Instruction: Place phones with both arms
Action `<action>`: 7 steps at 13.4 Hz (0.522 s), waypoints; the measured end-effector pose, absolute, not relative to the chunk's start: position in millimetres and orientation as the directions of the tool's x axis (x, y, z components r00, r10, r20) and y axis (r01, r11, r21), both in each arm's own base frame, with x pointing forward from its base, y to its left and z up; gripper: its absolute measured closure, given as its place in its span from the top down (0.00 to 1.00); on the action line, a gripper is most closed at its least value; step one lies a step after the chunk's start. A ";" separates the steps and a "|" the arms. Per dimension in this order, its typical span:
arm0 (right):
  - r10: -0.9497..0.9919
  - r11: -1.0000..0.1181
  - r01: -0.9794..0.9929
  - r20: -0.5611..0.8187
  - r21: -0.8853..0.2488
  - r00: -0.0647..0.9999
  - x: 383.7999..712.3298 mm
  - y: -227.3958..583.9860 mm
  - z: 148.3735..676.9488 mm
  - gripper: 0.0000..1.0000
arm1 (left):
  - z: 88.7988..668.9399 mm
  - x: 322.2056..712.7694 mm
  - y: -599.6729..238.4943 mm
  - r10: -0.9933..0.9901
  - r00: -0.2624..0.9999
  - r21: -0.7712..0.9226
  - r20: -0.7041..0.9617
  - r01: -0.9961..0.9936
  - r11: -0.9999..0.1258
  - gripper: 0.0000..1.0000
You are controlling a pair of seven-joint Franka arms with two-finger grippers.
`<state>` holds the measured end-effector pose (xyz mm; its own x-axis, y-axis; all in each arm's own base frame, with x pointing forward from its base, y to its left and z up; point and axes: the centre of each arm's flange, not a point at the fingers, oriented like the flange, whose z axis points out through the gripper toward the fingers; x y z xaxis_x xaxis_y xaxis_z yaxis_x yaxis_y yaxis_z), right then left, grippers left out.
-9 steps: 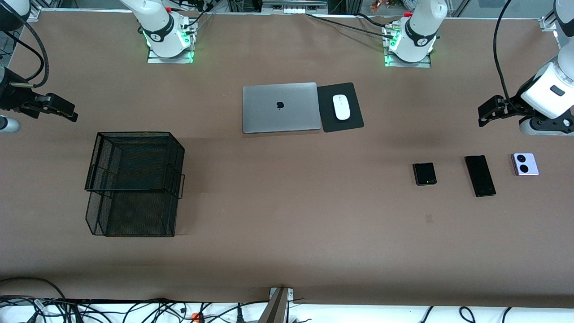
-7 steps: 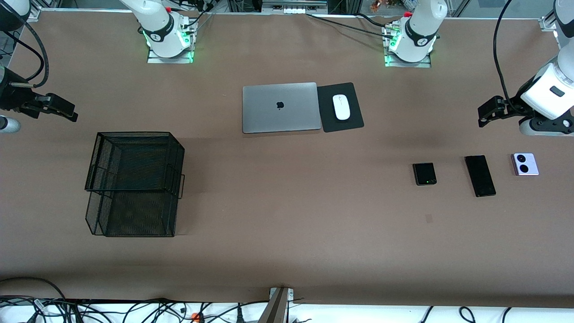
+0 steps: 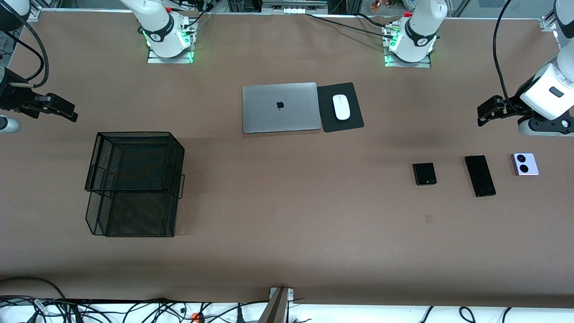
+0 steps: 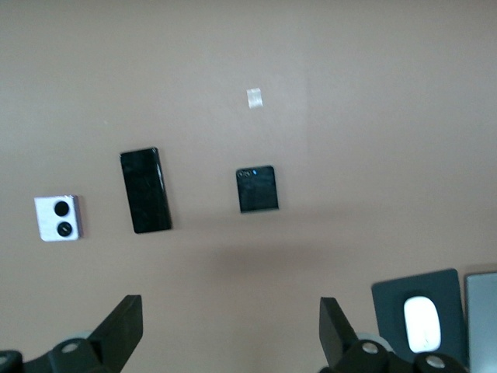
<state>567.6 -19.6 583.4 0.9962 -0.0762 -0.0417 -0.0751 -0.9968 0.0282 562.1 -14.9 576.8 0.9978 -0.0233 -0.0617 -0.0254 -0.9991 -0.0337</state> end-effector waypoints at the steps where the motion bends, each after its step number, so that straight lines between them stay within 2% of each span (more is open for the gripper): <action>1: -0.076 -0.997 -0.075 -0.042 0.028 0.996 567.6 -19.6 583.4 1.00 | 569.0 558.8 -12.4 -0.017 0.993 -0.032 -0.114 -0.021 -0.999 1.00; 4: -0.076 -0.997 -0.075 -0.042 0.028 0.996 567.6 -19.7 583.4 1.00 | 519.4 567.2 5.9 0.017 0.967 -0.034 -0.253 0.009 -0.999 1.00; 7: -0.076 -0.997 -0.075 -0.042 0.028 0.996 567.6 -19.7 583.5 1.00 | 443.6 600.8 21.0 0.029 0.970 -0.031 -0.240 0.022 -0.999 1.00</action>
<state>567.6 -19.7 583.5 0.9962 -0.0764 -0.0416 -0.0753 -0.9968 0.0282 600.8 21.0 443.6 0.9704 0.0293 -0.2395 0.0225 -0.9993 -0.0311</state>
